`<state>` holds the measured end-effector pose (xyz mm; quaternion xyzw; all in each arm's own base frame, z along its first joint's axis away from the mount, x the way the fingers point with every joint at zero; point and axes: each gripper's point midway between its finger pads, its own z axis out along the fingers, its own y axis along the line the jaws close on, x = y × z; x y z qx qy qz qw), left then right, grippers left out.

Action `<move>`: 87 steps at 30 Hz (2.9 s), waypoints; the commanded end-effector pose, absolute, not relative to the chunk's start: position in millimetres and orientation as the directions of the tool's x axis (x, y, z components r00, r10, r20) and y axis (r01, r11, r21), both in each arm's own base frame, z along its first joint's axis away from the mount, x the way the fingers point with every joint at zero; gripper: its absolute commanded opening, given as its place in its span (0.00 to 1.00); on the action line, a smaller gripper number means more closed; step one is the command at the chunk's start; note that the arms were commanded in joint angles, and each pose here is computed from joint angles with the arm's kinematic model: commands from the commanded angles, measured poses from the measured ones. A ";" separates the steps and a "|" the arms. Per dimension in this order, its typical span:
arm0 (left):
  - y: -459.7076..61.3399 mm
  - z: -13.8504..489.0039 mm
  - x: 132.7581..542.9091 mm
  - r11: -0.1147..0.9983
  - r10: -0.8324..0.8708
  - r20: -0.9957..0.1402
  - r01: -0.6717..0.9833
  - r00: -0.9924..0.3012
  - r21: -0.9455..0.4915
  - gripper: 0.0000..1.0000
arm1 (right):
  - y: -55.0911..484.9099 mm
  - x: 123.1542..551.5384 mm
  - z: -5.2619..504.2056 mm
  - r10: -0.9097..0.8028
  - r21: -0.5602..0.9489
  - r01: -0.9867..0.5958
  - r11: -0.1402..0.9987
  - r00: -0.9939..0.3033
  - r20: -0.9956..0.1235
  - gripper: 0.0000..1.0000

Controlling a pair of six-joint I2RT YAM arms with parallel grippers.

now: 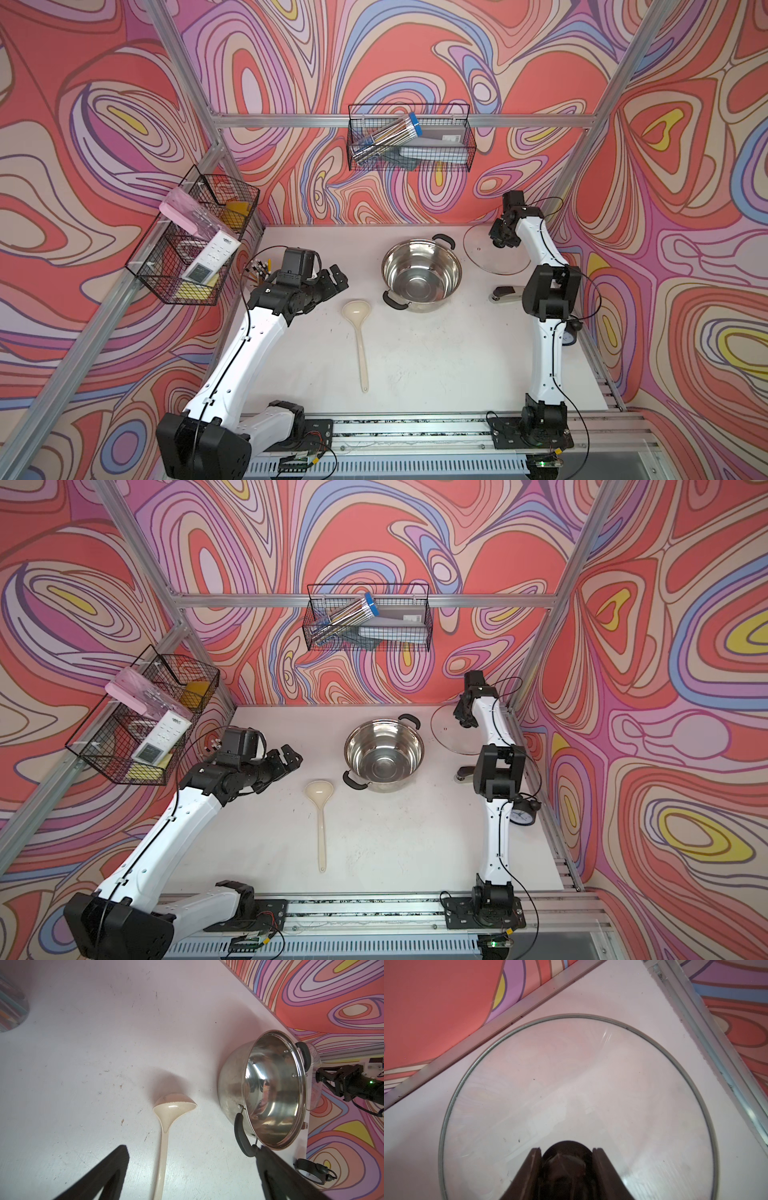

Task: Stir the soup with a spoon
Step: Place the lid at the corner of the board, then pick up the spoon from the center of the board.

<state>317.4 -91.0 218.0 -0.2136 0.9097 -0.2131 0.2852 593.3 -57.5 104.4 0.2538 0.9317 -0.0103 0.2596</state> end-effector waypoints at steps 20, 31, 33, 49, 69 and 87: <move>-118.6 95.7 269.8 0.895 -0.350 -0.143 -0.286 -0.926 -0.344 0.80 | -39.2 607.5 49.7 0.508 0.214 0.463 0.860 -0.740 -0.441 0.47; -137.8 58.0 232.9 0.916 -0.270 -0.058 -0.237 -0.961 -0.323 0.57 | -24.6 588.7 146.8 0.516 0.331 0.397 0.856 -0.662 -0.543 0.87; -140.8 50.8 227.5 0.912 -0.272 -0.046 -0.242 -0.961 -0.332 0.56 | -16.4 577.9 169.8 0.515 0.351 0.377 0.857 -0.645 -0.564 0.88; -173.9 21.2 227.1 0.871 -0.253 -0.019 -0.219 -0.967 -0.440 0.46 | 89.3 453.4 256.9 0.431 0.408 0.205 0.890 -0.671 -0.603 0.86; -175.8 35.1 224.0 0.847 -0.294 -0.064 -0.229 -0.954 -0.480 0.00 | 162.0 410.2 301.3 0.294 0.415 0.000 0.910 -0.706 -0.645 0.84; -167.7 286.3 314.4 0.535 -0.531 -0.337 0.000 -0.778 -0.845 0.00 | 326.3 367.9 350.4 0.189 0.722 -0.449 0.526 -0.767 -0.614 0.80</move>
